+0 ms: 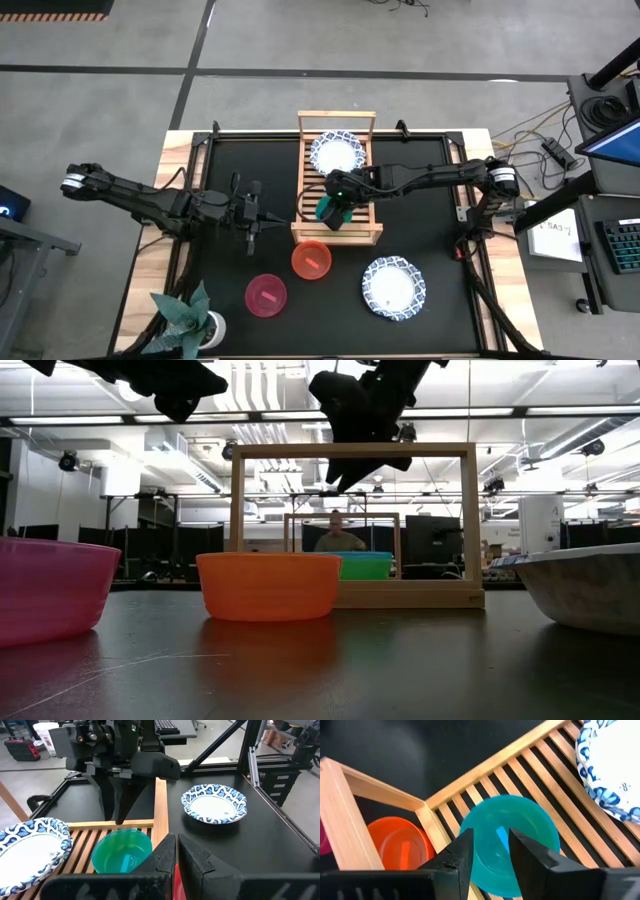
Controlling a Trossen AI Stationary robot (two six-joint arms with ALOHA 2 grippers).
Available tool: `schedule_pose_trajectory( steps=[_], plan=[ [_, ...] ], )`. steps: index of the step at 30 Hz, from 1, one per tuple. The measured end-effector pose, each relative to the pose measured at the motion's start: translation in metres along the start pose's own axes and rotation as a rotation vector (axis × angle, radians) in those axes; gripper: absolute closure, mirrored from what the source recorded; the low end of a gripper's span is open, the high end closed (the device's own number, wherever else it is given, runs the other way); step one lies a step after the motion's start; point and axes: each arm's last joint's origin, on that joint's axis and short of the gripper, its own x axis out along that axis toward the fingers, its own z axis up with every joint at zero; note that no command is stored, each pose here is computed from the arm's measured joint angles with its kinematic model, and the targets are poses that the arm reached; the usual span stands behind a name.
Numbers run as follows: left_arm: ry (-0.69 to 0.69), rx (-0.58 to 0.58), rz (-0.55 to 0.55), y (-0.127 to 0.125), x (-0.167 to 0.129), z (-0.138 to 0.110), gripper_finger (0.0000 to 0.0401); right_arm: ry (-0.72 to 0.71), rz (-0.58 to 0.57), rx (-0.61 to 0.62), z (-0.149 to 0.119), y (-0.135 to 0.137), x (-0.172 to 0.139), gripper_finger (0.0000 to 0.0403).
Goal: Place and stack bowls onto a shelf
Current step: Stack the blue bowl on top of the green bowl on the shelf, then stack the white bowl on top of the white bowl on the shelf
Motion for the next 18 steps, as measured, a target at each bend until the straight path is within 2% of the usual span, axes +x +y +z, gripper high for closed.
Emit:
schedule_pose_trajectory(
  steps=[7,12,18],
  plan=[
    [0.001,0.0,0.0,0.0,0.0,0.0,0.0401,-0.047,-0.004,-0.025,0.002,0.003,-0.006,0.0334],
    [0.001,-0.002,0.0,0.0,0.0,0.0,0.0401,-0.145,-0.033,-0.113,-0.003,0.015,-0.033,0.0362],
    [0.001,-0.044,0.0,0.0,0.0,0.0,0.0401,-0.251,-0.043,-0.217,-0.024,0.03,-0.072,0.0375]
  ],
)
